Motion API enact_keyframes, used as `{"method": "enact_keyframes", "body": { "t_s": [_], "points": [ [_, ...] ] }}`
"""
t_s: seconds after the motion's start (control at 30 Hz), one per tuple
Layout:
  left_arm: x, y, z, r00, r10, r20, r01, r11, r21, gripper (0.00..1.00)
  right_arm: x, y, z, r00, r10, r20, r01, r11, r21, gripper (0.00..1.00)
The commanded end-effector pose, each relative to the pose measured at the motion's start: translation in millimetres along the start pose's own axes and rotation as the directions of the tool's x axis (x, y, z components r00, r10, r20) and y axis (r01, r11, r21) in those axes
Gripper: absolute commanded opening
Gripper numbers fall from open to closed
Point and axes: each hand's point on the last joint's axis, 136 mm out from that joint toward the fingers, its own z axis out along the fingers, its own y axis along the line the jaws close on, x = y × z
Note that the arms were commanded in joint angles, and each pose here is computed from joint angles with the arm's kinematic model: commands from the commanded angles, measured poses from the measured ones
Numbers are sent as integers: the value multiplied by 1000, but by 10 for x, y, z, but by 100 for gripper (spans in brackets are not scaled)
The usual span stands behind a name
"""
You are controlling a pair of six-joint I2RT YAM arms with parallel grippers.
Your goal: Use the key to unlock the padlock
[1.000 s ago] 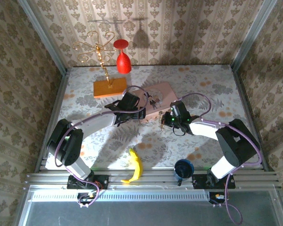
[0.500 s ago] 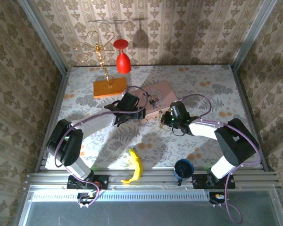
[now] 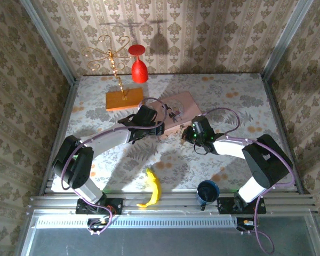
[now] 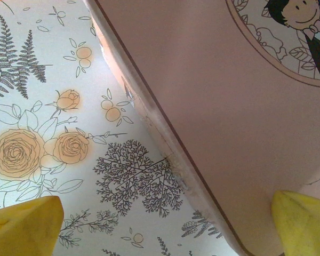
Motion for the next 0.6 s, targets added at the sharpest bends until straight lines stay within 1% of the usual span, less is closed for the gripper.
{"method": "enact_keyframes", "body": {
  "t_s": [0.0, 0.4, 0.57],
  "points": [
    [337, 241, 25, 994, 12, -111, -21, 996, -82, 100, -331, -30, -70, 984, 74, 161, -77, 997, 15, 0],
    [356, 278, 19, 993, 5, -114, -15, 996, -87, 100, -389, -18, -112, 978, 87, 188, -92, 996, 13, 0],
    [272, 234, 21, 997, -40, -72, 35, 997, -71, 100, -383, 9, -102, 979, 89, 184, -92, 996, 5, 0]
  ]
}}
